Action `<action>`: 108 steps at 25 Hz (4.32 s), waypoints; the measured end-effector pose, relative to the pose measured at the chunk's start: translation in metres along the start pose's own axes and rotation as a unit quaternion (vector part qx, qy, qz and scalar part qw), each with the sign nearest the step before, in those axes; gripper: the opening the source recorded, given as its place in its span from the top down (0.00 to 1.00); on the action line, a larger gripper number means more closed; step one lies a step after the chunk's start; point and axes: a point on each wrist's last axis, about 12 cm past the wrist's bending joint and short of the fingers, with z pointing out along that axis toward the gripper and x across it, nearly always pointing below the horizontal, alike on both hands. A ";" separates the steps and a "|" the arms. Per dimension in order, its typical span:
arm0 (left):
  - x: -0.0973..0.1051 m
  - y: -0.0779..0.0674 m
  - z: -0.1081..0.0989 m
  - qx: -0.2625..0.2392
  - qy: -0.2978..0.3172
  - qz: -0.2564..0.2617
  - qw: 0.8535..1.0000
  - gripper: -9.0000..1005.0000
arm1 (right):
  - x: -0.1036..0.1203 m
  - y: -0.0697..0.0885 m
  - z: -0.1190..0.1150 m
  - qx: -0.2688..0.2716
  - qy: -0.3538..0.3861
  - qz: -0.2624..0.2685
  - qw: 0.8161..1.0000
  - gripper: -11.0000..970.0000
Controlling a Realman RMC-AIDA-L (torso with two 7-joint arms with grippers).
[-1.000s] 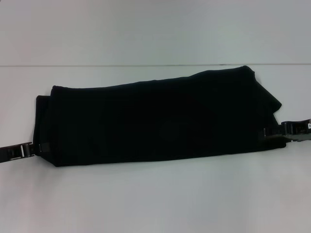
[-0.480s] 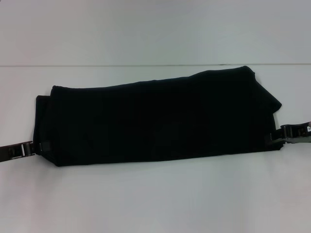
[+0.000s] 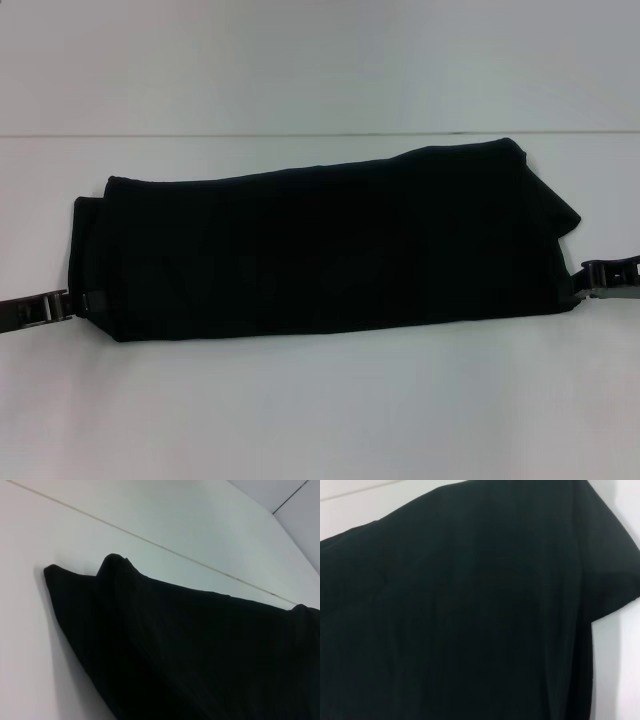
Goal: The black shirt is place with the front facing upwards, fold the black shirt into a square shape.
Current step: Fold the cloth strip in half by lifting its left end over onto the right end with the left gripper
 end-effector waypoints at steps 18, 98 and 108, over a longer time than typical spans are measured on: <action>0.001 -0.002 -0.023 0.018 0.065 0.007 0.998 0.98 | 0.027 0.012 -0.005 -0.067 0.105 -0.064 0.990 0.94; -0.005 0.031 -0.052 -0.100 0.047 -0.083 0.990 0.98 | 0.156 -0.021 -0.033 -0.201 -0.344 -0.211 0.893 0.03; -0.017 0.035 -0.058 -0.123 0.031 -0.073 0.989 0.99 | 0.156 -0.023 -0.034 -0.194 -0.349 -0.204 0.894 0.03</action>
